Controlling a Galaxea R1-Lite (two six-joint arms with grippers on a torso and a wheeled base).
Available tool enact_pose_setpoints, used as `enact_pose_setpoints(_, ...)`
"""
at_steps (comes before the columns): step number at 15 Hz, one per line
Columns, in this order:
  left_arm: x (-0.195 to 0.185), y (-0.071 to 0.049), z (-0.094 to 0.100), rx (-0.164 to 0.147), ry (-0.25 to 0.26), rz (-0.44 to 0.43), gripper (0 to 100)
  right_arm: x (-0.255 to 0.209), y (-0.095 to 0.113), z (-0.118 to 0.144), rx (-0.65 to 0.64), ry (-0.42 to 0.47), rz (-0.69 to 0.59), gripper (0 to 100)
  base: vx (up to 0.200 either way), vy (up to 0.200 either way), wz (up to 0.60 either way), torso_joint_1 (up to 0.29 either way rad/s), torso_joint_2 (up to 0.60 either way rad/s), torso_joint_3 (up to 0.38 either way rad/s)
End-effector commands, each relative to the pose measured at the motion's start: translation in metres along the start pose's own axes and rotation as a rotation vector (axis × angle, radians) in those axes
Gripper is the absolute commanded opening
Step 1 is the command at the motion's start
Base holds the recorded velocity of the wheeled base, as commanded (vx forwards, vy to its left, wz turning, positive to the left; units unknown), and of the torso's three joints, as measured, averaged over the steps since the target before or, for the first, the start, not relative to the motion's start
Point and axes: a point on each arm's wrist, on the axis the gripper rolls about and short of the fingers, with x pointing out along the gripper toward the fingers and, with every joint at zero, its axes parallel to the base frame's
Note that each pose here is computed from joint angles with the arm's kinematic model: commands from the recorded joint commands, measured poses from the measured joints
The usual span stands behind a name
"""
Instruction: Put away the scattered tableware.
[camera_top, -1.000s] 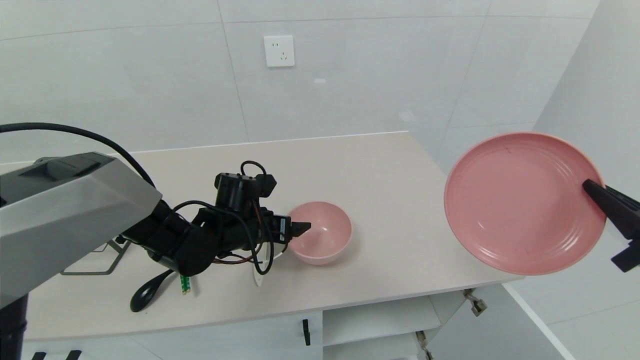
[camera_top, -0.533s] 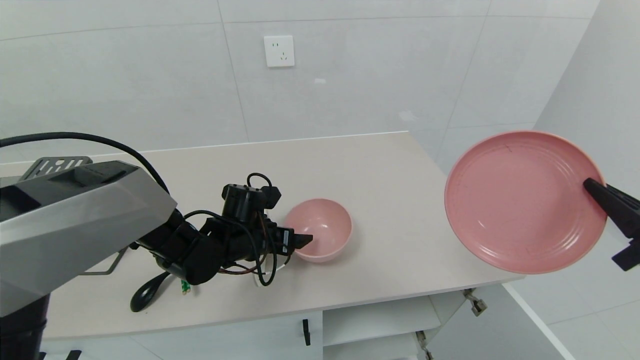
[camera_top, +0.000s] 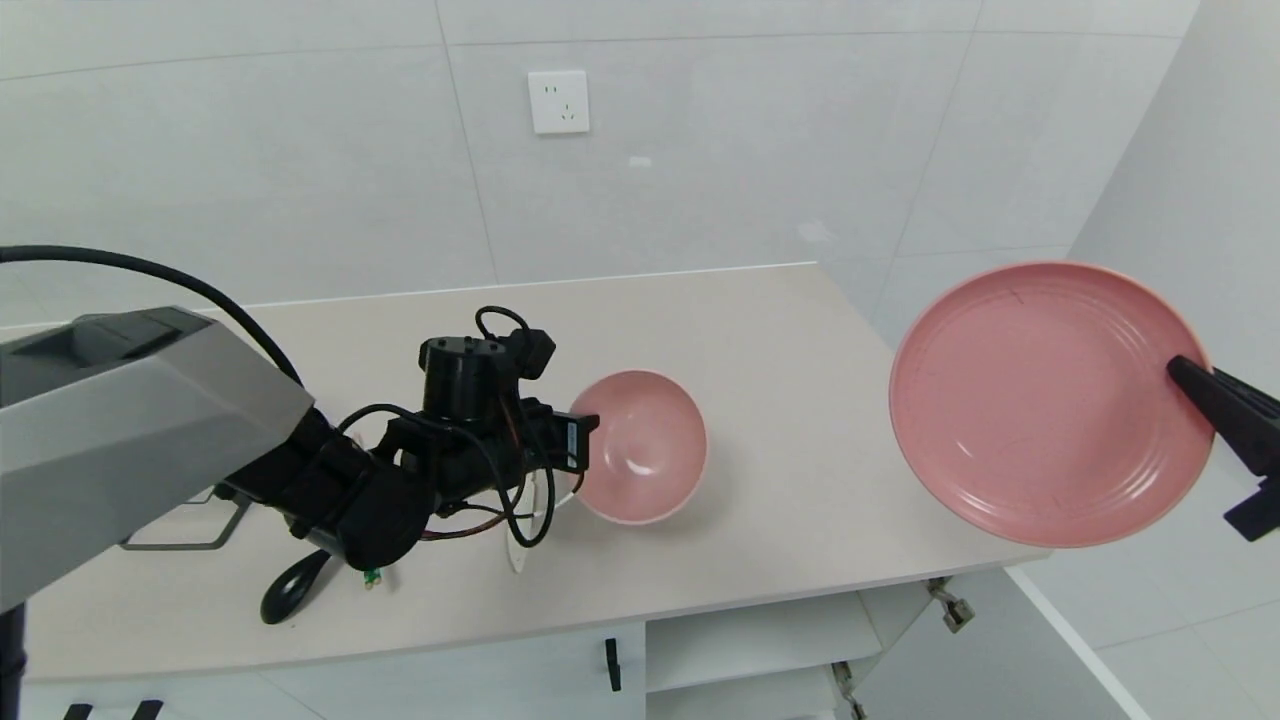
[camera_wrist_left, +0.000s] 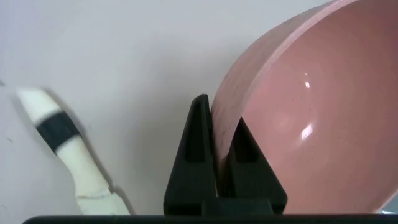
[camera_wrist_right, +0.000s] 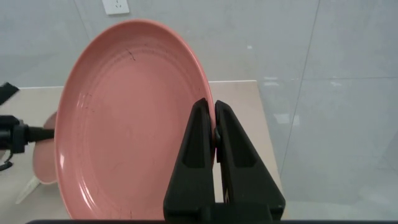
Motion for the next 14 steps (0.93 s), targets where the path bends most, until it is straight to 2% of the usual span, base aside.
enact_pose_setpoints(1,-0.022,-0.008,0.025,0.039,-0.106,-0.017,0,0.0,0.0,0.0,0.0,-0.001,0.001,0,0.0,0.0,0.0,0.0,0.0,0.0)
enact_pose_setpoints(2,-0.029,-0.01,0.031,0.105,-0.156,-0.019,0,0.0,0.0,0.0,0.0,-0.001,0.001,0,0.0,0.0,0.0,0.0,0.0,0.0)
enact_pose_setpoints(4,-0.043,-0.013,0.038,0.182,-0.237,-0.021,0,0.0,0.0,0.0,0.0,-0.001,-0.001,0,0.0,0.0,0.0,0.0,0.0,0.0)
enact_pose_setpoints(5,-0.058,-0.016,0.039,0.192,-0.264,-0.025,0,0.0,0.0,0.0,0.0,-0.001,-0.001,0,0.0,0.0,0.0,0.0,0.0,0.0)
enact_pose_setpoints(7,-0.07,-0.018,0.039,0.196,-0.27,-0.025,0,0.0,0.0,0.0,0.0,-0.001,-0.001,0,0.0,0.0,0.0,0.0,0.0,0.0)
enact_pose_setpoints(10,-0.102,-0.025,0.048,0.204,-0.323,-0.025,0,-0.001,0.0,-0.001,0.001,0.002,-0.001,0,0.0,0.0,0.0,0.0,0.0,0.0)
enact_pose_setpoints(12,-0.121,-0.026,0.052,0.204,-0.355,-0.004,0,-0.001,0.0,-0.001,-0.001,0.002,-0.001,0,0.0,0.0,0.0,0.0,0.0,0.0)
enact_pose_setpoints(13,-0.136,-0.03,0.054,0.194,-0.385,0.016,0,-0.001,0.0,-0.001,0.0,0.002,0.0,0,0.0,0.0,0.0,0.0,0.0,0.0)
enact_pose_setpoints(14,-0.148,-0.031,0.053,0.192,-0.39,0.02,0,-0.001,0.0,-0.001,0.0,0.002,0.002,0,0.0,0.0,0.0,0.0,0.0,0.0)
